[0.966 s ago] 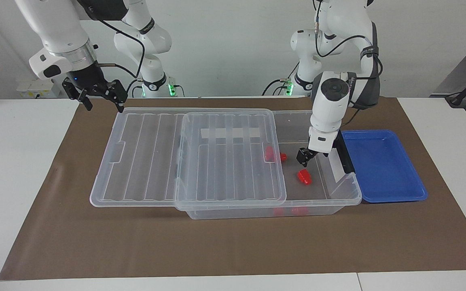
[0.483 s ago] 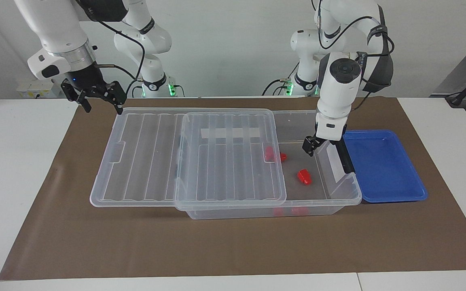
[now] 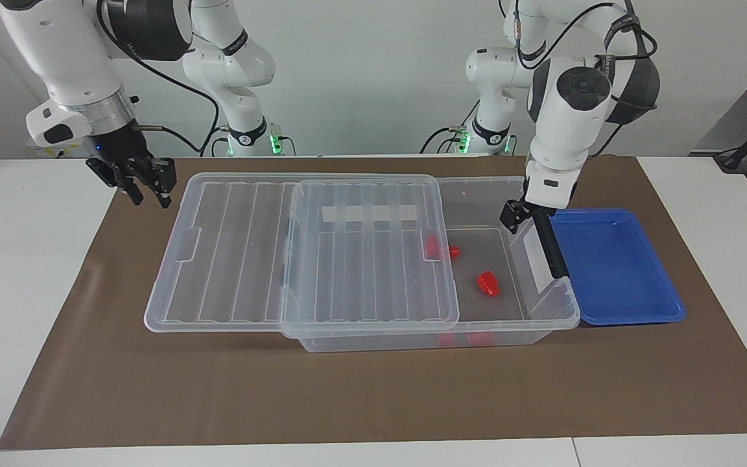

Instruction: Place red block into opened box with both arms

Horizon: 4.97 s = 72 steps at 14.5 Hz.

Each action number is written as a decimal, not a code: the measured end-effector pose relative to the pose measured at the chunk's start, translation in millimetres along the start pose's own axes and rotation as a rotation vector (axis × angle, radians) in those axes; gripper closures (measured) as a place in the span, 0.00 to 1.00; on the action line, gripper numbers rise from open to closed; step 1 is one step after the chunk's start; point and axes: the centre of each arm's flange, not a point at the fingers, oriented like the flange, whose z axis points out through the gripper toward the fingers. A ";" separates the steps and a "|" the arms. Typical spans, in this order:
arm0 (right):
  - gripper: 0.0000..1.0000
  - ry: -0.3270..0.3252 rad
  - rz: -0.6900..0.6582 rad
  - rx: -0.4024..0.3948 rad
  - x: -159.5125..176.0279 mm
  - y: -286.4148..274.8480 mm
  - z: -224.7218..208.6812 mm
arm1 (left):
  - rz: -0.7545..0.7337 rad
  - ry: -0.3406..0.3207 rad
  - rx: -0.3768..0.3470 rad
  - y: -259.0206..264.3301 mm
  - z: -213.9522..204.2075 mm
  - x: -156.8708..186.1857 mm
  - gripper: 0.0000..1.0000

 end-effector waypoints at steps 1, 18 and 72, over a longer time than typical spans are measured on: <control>0.70 0.010 0.008 0.001 2.9 4.7 8.6 | 0.022 -0.001 -0.014 -14.0 -7.2 4.6 0.00; 0.99 0.053 -0.025 0.002 37.1 22.7 122.9 | 0.250 -0.022 -0.026 -140.6 1.3 44.6 0.00; 0.99 0.002 -0.277 0.044 -17.6 -122.9 80.6 | 0.333 -0.007 -0.177 -125.5 -47.6 9.2 0.00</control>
